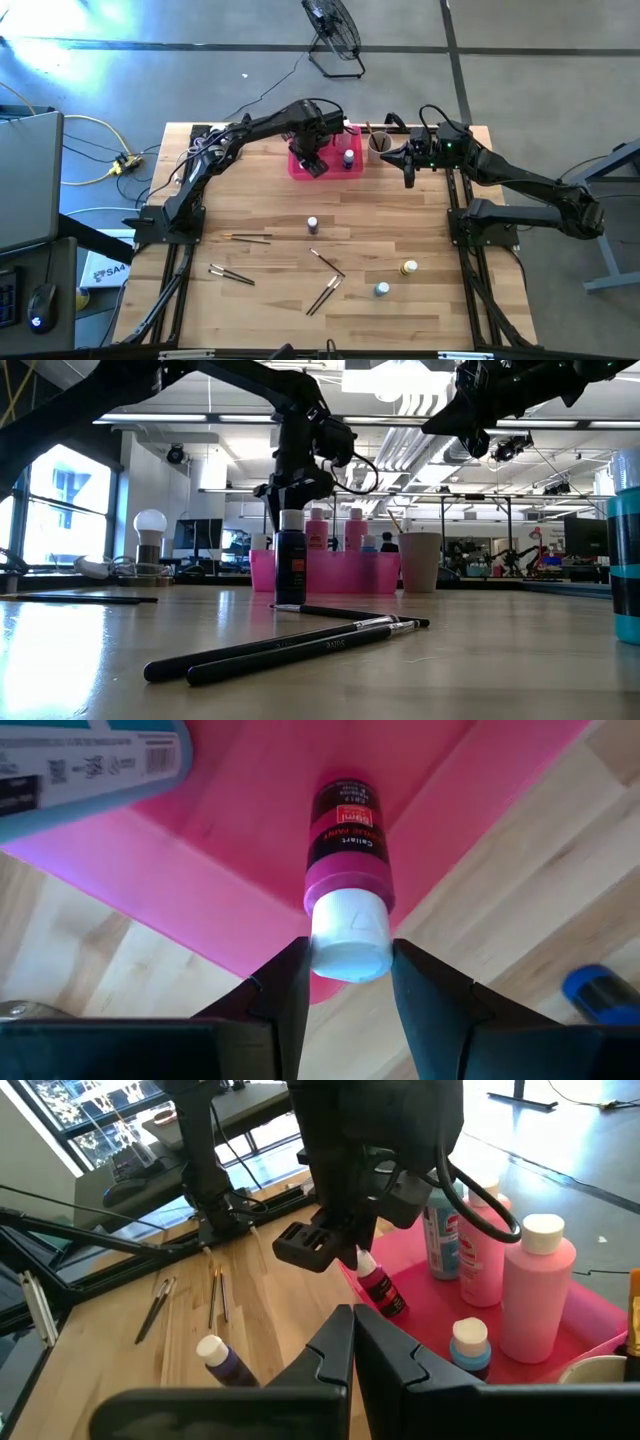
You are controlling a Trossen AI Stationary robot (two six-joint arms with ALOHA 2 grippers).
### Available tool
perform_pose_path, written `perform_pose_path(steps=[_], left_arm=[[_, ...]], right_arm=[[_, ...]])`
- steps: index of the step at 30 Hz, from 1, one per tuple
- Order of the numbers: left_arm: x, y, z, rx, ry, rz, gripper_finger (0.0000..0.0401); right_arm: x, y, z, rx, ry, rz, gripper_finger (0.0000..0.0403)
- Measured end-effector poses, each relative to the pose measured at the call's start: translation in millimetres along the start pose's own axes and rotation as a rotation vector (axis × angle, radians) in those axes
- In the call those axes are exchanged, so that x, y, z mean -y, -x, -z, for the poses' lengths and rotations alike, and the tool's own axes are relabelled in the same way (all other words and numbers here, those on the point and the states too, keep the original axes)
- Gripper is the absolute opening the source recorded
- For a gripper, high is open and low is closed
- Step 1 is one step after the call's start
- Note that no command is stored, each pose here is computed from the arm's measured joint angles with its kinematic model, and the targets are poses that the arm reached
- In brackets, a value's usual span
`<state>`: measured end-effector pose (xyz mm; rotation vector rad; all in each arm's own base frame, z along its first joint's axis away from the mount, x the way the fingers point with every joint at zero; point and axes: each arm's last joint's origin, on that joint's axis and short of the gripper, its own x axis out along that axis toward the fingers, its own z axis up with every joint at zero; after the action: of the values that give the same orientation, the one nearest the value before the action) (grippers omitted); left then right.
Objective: Pick & Place Paint Supplies
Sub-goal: Put the small pink paint bottle into the pink bin
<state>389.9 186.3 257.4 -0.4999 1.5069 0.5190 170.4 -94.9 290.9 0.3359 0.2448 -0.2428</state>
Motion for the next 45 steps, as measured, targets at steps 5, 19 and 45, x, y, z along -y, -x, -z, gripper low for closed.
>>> perform_pose_path(steps=[5,19,45], left_arm=[[3.0,0.0,0.2,0.004,0.0,0.002,0.0132],[1.4,0.2,5.6,-0.051,0.017,-0.016,0.0131],[-12.9,0.6,4.9,-0.071,-0.02,-0.018,0.0115]], right_arm=[[0.0,0.0,0.0,0.0,0.0,-0.001,0.0004],[-0.2,0.0,0.0,-0.001,0.002,-0.007,0.0004],[0.0,0.0,0.0,0.0,0.023,-0.002,0.0004]])
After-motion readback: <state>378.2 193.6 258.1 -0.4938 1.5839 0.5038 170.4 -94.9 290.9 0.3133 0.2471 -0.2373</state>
